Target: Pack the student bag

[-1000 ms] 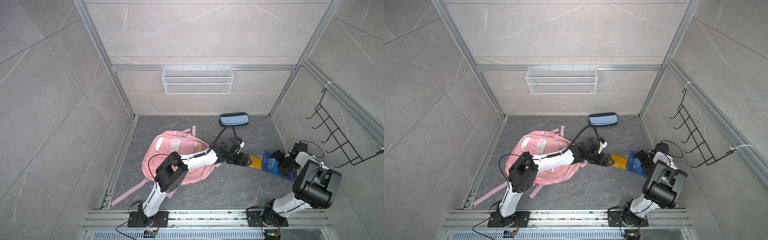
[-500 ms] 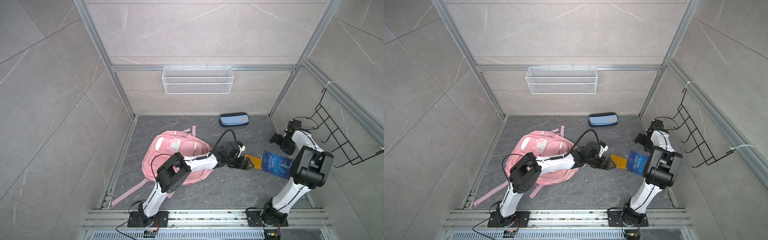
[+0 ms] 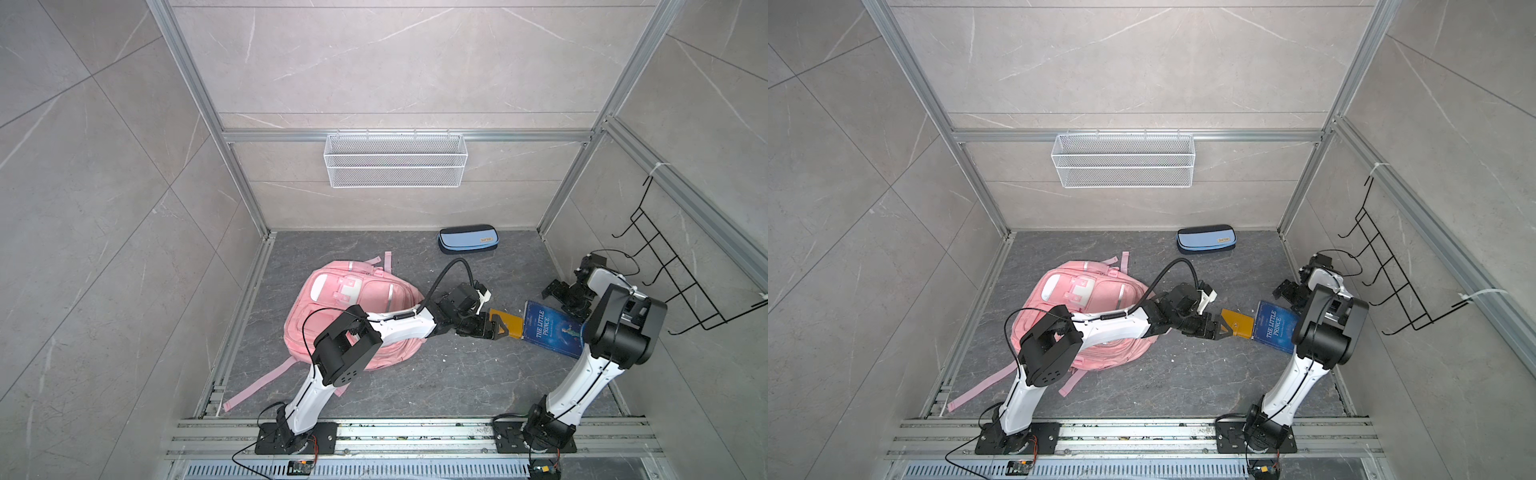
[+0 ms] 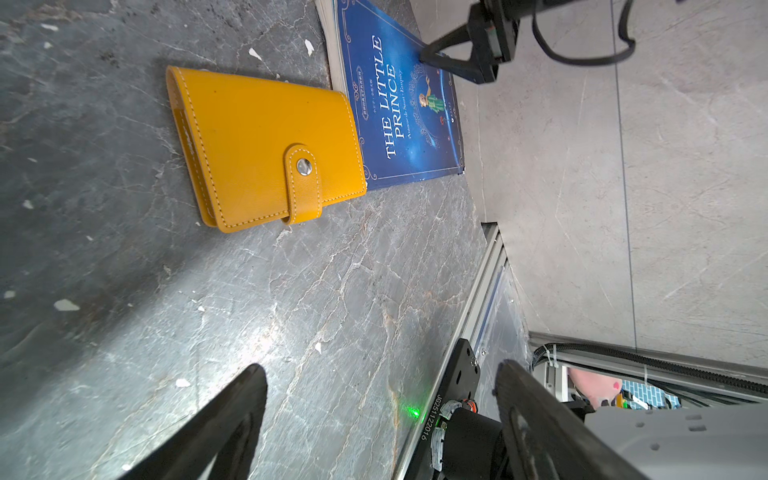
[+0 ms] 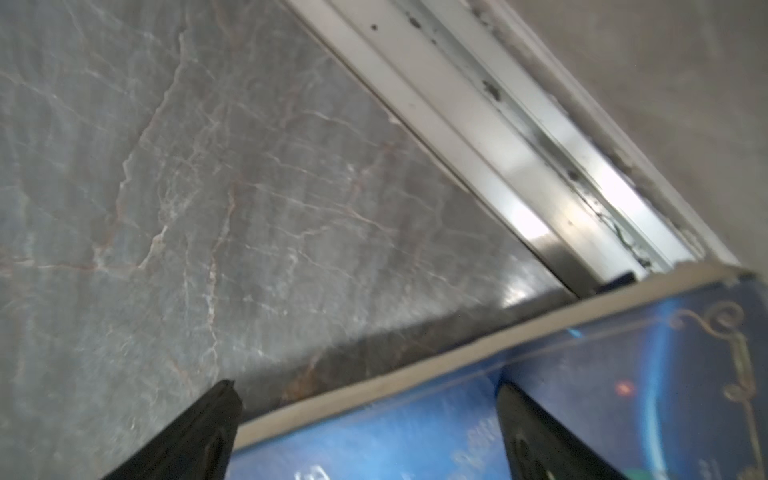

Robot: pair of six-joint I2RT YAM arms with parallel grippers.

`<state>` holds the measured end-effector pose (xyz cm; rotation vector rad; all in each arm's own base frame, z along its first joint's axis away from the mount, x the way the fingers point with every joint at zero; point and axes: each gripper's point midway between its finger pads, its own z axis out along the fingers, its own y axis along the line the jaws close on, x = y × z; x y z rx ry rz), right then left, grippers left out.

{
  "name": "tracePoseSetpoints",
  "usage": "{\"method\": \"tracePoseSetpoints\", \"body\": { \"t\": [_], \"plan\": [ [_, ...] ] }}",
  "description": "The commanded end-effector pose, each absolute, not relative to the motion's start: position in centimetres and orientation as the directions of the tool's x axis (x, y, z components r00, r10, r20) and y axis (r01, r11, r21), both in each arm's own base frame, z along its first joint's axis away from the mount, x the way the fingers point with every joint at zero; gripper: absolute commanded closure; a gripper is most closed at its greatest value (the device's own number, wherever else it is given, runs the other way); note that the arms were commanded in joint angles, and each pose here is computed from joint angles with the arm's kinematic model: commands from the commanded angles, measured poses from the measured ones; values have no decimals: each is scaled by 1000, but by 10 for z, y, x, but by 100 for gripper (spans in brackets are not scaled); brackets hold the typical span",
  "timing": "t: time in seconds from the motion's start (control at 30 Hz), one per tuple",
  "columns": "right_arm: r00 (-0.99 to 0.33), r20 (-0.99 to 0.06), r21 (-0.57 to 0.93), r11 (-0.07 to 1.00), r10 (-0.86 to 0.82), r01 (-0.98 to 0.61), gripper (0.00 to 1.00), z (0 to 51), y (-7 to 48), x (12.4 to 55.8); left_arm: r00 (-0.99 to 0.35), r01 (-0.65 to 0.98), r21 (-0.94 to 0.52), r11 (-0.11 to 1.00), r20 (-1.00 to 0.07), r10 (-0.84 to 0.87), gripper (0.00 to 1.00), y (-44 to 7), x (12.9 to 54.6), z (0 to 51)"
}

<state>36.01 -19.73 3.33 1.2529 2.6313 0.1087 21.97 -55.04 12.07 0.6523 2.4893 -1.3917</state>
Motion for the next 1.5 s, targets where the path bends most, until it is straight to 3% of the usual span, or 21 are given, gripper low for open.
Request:
{"method": "tracePoseSetpoints", "body": {
  "t": [0.0,0.27,0.5,0.67,1.03,1.47],
  "plan": [
    [-543,-92,204,549,835,810,2,21,-193,336,-869,492,-748,445,-449,207,13,-545,229,155],
    [-567,-111,183,578,816,795,3,29,-191,314,-847,531,-727,435,-468,252,13,-536,223,156],
    [-713,-242,106,748,658,655,4,58,-182,365,-864,503,-763,406,-443,238,13,-538,217,149],
    [-703,-312,97,758,639,645,3,65,-192,390,-872,489,-776,398,-430,233,13,-540,215,147],
    [-674,-267,107,716,689,690,3,43,-209,405,-870,494,-775,395,-432,239,13,-545,217,154],
    [-601,-125,190,614,789,767,3,19,-208,376,-855,519,-760,391,-457,247,13,-541,225,164]
  ]
}}
